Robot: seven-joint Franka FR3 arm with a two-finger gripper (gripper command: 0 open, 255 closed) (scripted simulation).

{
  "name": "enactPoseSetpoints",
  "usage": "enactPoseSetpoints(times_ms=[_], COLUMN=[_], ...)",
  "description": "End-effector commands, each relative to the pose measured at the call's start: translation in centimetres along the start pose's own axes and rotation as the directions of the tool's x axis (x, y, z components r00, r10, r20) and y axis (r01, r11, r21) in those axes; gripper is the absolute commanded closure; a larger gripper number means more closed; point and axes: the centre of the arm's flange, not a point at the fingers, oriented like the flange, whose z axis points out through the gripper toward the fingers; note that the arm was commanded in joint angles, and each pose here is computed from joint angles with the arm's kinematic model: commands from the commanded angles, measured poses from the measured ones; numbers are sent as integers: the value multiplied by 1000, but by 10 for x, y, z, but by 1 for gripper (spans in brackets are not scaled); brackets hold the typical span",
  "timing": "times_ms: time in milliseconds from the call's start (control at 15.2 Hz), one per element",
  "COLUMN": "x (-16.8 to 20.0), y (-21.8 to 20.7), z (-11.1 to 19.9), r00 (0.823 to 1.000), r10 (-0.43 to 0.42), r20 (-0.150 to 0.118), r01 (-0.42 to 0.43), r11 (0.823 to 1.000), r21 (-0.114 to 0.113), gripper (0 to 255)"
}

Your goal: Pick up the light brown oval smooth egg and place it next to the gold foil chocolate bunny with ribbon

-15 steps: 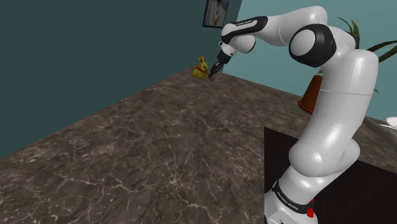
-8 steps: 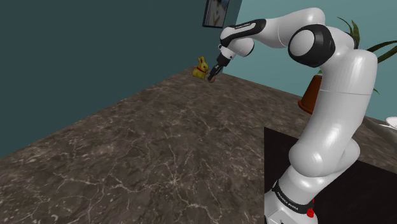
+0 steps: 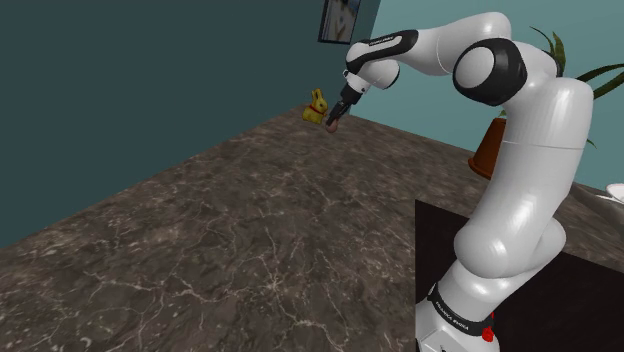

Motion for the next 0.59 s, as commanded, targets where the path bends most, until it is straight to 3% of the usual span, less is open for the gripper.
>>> enactPoseSetpoints(times_ms=[0, 264, 528], x=[0, 0, 0], y=[0, 0, 0], z=[0, -50, -50], r00=[1000, 1000, 1000], r10=[0, 0, 0], r20=[0, 0, 0], r01=[0, 0, 0], r11=[1000, 1000, 1000], r21=[0, 0, 0], gripper=[0, 0, 0])
